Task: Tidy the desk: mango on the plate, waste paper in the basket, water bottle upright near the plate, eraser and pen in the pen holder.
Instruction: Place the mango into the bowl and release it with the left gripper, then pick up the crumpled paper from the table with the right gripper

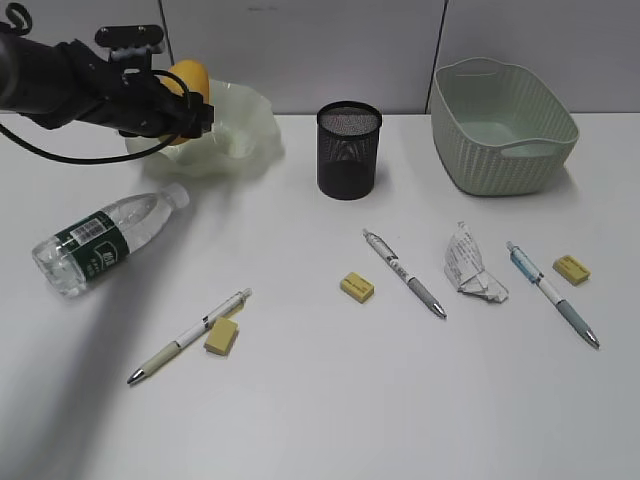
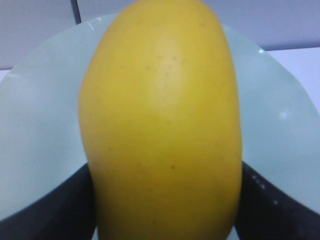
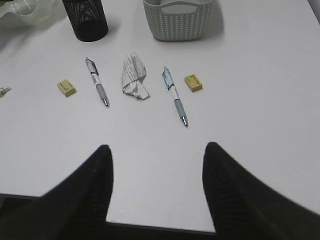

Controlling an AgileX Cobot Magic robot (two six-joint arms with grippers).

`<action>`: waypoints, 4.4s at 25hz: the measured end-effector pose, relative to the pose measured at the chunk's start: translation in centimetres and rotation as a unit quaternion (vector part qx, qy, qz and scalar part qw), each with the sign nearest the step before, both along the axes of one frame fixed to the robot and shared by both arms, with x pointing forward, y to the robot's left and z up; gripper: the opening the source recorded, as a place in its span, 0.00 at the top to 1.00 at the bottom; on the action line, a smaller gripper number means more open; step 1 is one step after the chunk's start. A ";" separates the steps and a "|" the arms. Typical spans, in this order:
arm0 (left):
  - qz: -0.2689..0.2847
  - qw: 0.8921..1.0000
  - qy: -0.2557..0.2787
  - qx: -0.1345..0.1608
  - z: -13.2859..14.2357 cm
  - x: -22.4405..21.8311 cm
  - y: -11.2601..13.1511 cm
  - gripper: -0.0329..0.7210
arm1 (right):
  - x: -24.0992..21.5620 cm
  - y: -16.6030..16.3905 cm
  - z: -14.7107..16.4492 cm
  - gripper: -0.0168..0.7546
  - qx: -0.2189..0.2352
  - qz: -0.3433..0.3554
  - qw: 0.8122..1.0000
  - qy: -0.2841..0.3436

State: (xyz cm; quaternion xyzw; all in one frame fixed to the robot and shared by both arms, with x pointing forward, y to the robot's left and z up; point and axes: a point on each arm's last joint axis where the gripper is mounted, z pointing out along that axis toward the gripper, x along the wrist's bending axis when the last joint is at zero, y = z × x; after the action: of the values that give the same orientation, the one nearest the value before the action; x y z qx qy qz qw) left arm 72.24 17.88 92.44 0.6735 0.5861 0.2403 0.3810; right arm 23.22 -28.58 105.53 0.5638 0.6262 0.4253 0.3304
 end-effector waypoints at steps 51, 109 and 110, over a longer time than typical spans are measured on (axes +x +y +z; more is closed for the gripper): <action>-0.128 0.938 0.316 0.068 16.1 -20.5 3.6 0.41 | 0.0 0.0 0.0 0.38 0.001 0.000 1.000 0.000; -0.010 0.999 -0.019 0.043 13.5 -46.7 11.7 0.44 | 29.8 8.0 0.9 0.38 -0.041 0.067 0.945 0.319; -0.010 0.999 -0.019 0.043 13.5 -46.7 11.7 0.44 | 30.1 8.8 0.0 0.38 -0.051 0.073 0.940 0.330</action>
State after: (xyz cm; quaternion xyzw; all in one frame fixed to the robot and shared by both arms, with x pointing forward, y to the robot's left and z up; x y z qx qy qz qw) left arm 25.56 29.62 105.91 0.6901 0.5611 0.2746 0.3653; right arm 53.29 -19.75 105.56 0.6078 0.7603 0.2056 0.1014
